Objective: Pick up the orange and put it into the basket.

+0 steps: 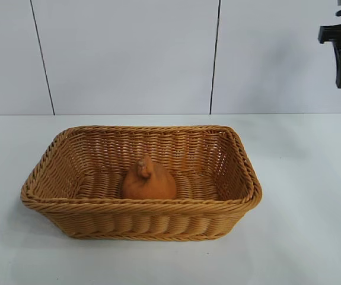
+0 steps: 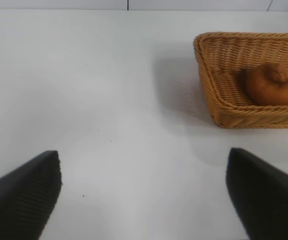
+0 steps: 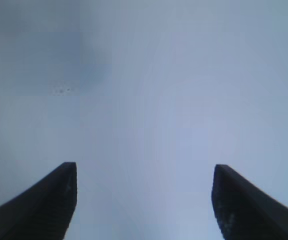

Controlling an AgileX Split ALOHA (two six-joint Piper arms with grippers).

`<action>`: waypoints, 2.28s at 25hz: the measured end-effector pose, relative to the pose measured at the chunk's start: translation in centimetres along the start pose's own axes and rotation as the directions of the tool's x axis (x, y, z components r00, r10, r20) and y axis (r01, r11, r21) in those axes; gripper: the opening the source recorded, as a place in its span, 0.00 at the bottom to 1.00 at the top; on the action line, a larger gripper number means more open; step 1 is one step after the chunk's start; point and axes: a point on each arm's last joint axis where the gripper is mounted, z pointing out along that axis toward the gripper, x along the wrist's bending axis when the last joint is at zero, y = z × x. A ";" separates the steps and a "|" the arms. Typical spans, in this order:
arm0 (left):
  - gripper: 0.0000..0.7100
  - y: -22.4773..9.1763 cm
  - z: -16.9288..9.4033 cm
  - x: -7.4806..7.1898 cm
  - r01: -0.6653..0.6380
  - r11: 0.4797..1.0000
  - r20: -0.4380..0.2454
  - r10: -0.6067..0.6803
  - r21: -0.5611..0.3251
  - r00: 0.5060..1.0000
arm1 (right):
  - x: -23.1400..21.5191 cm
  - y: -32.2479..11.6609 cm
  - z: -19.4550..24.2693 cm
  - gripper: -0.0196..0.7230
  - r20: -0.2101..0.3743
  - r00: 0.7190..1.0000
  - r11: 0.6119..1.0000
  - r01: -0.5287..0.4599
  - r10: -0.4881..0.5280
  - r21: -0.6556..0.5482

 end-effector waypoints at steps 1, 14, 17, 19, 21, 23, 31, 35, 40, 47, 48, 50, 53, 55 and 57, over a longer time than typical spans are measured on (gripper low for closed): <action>0.89 0.0 0.0 0.0 0.000 1.000 0.000 0.000 0.000 1.000 | 0.0 -1.3 0.1 0.72 -0.003 1.000 1.000 0.004 -0.004 0.024; 0.89 0.0 0.0 0.0 0.000 1.000 0.000 0.000 0.000 1.000 | -0.9 -21.1 -1.6 0.72 -0.047 0.998 0.999 0.033 -0.032 0.025; 0.89 0.0 0.0 0.0 0.000 1.000 0.000 0.000 0.000 1.000 | -1.1 -24.1 -2.6 0.72 -0.052 0.998 0.985 0.025 -0.034 -0.170; 0.89 0.0 0.0 0.0 0.000 1.000 0.000 0.000 0.000 1.000 | -1.3 -26.0 -3.3 0.72 -0.060 0.998 0.946 0.015 -0.036 -0.323; 0.89 0.0 0.0 0.0 0.000 1.000 0.000 0.000 0.000 1.000 | -1.3 -27.9 -3.6 0.72 -0.070 0.997 0.900 0.005 -0.039 -0.435; 0.89 0.0 0.0 0.0 0.000 1.000 0.000 0.000 0.000 1.000 | -1.4 -28.8 -3.8 0.72 -0.073 0.996 0.869 -0.001 -0.041 -0.495; 0.89 0.0 0.0 0.0 0.000 1.000 0.000 0.000 0.000 1.000 | -1.8 -34.4 -5.8 0.72 -0.081 0.995 0.602 -0.030 -0.058 -0.798; 0.89 0.0 0.0 0.0 0.000 1.000 -0.001 0.000 0.000 1.000 | -1.9 -35.5 -5.9 0.72 -0.081 0.995 0.545 -0.035 -0.061 -0.838; 0.89 0.0 0.0 0.0 -0.001 1.000 -0.002 0.001 0.000 1.000 | -1.9 -36.4 -6.0 0.72 -0.082 0.994 0.494 -0.038 -0.067 -0.869; 0.89 0.0 0.0 0.0 -0.001 1.000 -0.002 0.001 0.000 1.000 | -1.9 -36.5 -6.0 0.72 -0.086 0.987 0.490 -0.010 -0.133 -0.871; 0.89 0.0 0.0 0.0 -0.001 1.000 -0.002 0.001 0.000 1.000 | -1.9 -36.5 -6.0 0.72 -0.087 0.987 0.490 -0.008 -0.137 -0.872; 0.89 0.0 0.0 0.0 -0.001 1.000 -0.002 0.001 0.000 1.000 | -1.9 -36.5 -6.0 0.72 -0.087 0.986 0.490 -0.008 -0.140 -0.872; 0.89 0.0 0.0 0.0 -0.001 1.000 -0.002 0.001 0.000 1.000 | -1.9 -36.5 -6.0 0.72 -0.087 0.986 0.490 -0.008 -0.140 -0.872; 0.89 0.0 0.0 0.0 -0.001 1.000 -0.002 0.001 0.000 1.000 | -1.9 -36.5 -6.0 0.72 -0.088 0.986 0.490 -0.008 -0.140 -0.871; 0.89 0.0 0.0 0.0 -0.001 1.000 -0.002 0.001 0.000 1.000 | -1.9 -36.5 -6.0 0.72 -0.088 0.986 0.490 -0.008 -0.140 -0.871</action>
